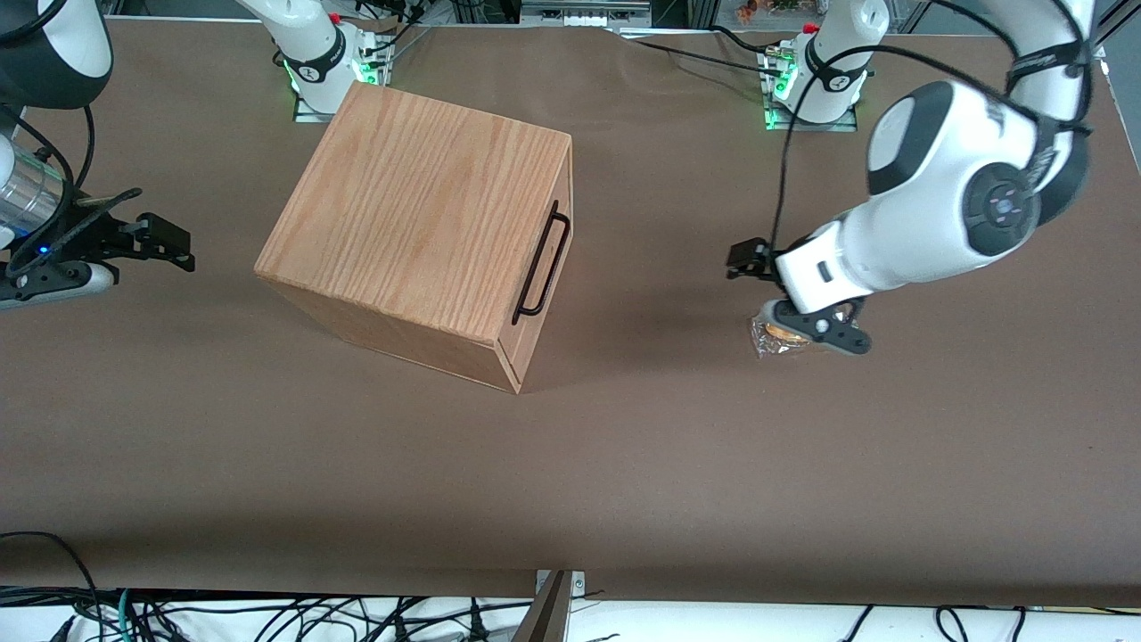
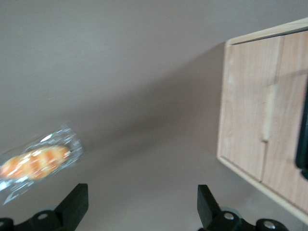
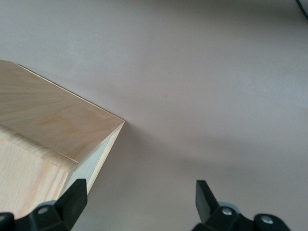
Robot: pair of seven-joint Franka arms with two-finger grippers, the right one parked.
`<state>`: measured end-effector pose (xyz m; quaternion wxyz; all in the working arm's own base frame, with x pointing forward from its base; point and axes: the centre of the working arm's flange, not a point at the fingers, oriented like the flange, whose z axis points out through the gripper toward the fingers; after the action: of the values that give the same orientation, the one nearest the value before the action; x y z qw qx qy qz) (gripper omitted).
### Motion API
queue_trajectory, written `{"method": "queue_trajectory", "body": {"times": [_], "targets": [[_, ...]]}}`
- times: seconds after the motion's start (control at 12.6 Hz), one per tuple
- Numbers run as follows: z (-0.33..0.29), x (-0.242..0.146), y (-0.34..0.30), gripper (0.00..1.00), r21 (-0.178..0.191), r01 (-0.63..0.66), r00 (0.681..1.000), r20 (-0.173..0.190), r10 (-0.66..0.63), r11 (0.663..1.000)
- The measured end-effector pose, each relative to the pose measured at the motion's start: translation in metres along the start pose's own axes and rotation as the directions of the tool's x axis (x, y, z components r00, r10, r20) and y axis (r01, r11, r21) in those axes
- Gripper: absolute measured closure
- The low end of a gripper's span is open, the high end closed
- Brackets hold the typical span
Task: Open top drawer with left arm
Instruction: 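Move the open left gripper down to the black drawer handle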
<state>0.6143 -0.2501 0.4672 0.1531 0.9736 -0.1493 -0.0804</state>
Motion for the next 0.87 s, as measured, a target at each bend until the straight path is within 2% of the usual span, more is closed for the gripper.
{"method": "queue_trajectory", "body": {"times": [0.4,0.48,0.71,0.87], "targets": [[0.054,0.020,0.076,0.00,-0.098,-0.001,0.999,-0.042,-0.003,0.995],[0.062,0.021,0.088,0.00,-0.115,0.006,0.999,-0.045,-0.011,0.993],[0.092,0.023,0.122,0.00,-0.133,0.036,0.998,-0.048,-0.043,0.990],[0.114,0.026,0.139,0.00,-0.178,0.073,0.996,-0.040,-0.081,0.981]]}}
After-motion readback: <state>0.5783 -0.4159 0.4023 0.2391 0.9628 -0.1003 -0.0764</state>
